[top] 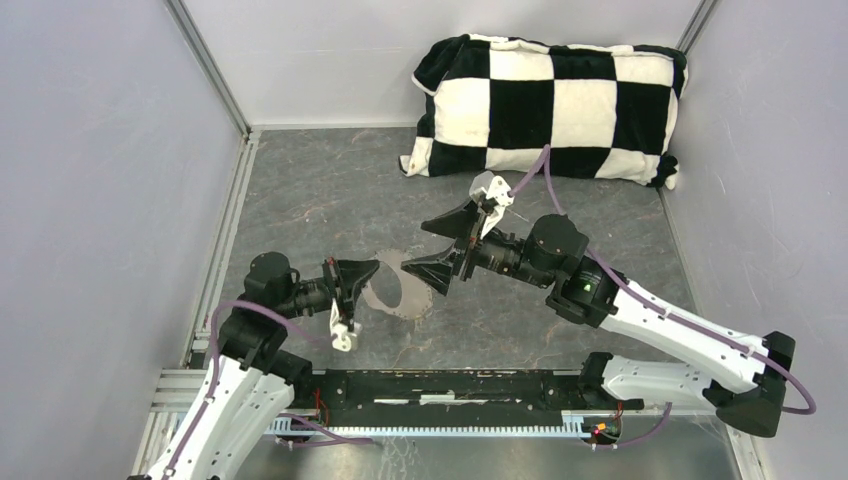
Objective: Put the keys on the keyring
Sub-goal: Adjust the key on the keyring.
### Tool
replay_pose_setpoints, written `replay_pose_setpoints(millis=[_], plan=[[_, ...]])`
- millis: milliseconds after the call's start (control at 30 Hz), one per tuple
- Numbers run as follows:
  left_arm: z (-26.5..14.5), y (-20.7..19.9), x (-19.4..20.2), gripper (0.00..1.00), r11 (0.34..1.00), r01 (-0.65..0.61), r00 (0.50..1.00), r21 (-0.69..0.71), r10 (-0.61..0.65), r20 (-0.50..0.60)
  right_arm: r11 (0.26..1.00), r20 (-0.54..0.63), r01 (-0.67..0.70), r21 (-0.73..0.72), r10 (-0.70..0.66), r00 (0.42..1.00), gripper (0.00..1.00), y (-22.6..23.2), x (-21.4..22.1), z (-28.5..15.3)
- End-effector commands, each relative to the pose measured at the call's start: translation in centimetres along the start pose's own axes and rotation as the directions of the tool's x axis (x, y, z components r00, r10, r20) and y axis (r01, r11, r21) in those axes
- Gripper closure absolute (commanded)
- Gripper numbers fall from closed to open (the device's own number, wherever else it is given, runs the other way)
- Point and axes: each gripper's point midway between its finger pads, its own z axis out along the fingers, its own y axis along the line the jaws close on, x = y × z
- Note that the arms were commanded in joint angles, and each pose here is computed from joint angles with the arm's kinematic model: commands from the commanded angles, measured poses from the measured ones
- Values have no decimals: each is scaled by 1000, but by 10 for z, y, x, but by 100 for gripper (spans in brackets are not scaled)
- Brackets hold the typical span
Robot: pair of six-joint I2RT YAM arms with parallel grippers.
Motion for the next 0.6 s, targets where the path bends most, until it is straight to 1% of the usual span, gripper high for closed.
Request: replay_pose_setpoints(millis=[0, 67, 133, 200, 233, 300, 367, 467, 567], plan=[[1, 11, -30, 96, 832, -553, 824, -48, 555, 114, 998, -103, 13, 68, -6, 995, 2, -18, 13, -15], [4, 6, -36, 95, 699, -711, 688, -75, 714, 132, 997, -134, -17, 73, 27, 991, 2, -28, 23, -15], [6, 4, -42, 95, 572, -814, 556, -103, 818, 145, 997, -163, -43, 63, 53, 985, 2, -34, 34, -14], [7, 6, -47, 96, 466, -876, 447, -125, 881, 153, 996, -193, -80, 35, 85, 978, 2, -36, 44, -13], [8, 8, -49, 96, 429, -893, 408, -134, 899, 156, 995, -205, -99, 12, 100, 974, 2, -35, 49, -12], [8, 16, -55, 97, 394, -905, 370, -164, 916, 155, 988, -213, -151, -40, 139, 967, 2, -31, 53, -8], [7, 21, -60, 98, 378, -907, 354, -185, 923, 152, 976, -241, -200, -87, 175, 955, 2, -25, 63, -5], [5, 26, -67, 98, 358, -908, 331, -219, 932, 149, 959, -279, -265, -103, 228, 933, 2, -24, 84, -2], [3, 29, -72, 98, 344, -909, 317, -235, 937, 145, 941, -305, -330, -80, 292, 907, 2, -31, 104, -1]])
